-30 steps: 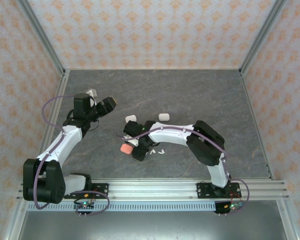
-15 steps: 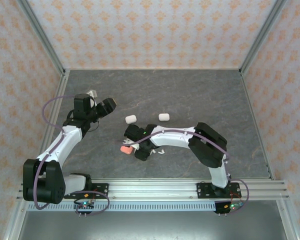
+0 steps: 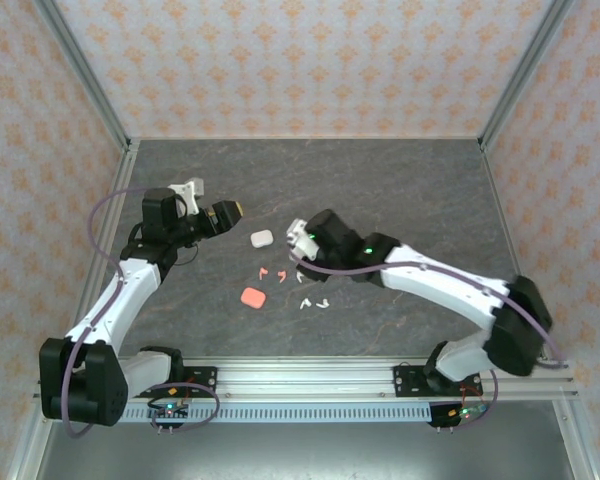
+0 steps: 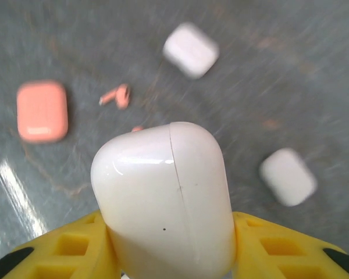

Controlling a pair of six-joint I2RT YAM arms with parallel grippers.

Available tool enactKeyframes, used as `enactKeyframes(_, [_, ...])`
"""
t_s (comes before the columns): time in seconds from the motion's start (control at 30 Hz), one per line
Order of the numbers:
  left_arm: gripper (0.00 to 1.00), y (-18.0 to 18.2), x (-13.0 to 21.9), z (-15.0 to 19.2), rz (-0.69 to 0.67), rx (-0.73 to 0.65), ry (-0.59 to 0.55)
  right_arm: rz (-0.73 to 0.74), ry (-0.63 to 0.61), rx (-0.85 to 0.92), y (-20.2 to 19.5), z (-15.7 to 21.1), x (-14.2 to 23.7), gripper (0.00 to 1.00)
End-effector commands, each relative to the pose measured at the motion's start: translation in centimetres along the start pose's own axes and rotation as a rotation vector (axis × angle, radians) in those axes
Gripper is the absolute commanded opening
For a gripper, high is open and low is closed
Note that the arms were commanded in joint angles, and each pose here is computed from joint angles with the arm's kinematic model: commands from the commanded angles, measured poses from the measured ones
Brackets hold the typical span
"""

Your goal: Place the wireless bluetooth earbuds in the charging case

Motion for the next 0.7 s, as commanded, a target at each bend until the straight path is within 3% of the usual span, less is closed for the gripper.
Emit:
enactKeyframes(0.0, [0.8,-6.4,1.1,0.6,0.262,-0.178,0.074,0.123,-0.153,0.08,-1.8,-1.9,3.0,0.44])
enactKeyframes(0.23, [0.8,-12.0,1.4,3.3,0.438,-0.323,0.199,0.193,-0.224,0.181,-3.0,-3.7,6.2,0.44])
enactKeyframes(0.67, [0.79,-14.9,-0.2,6.6,0.534,-0.391,0.336,0.206,-0.277,0.195,-3.4,-5.0,7.0,0.44])
Point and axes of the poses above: each hand's point on the last joint's axis, 136 mm out from that joint toward the fingers, its own x axis back along the fingers, its own y axis along the line the jaws close on, z = x × y, the point moved 5 cm from there along x, back along the fingers, and after that the axes turned 10 degrees about x, right-handed, at the moved point
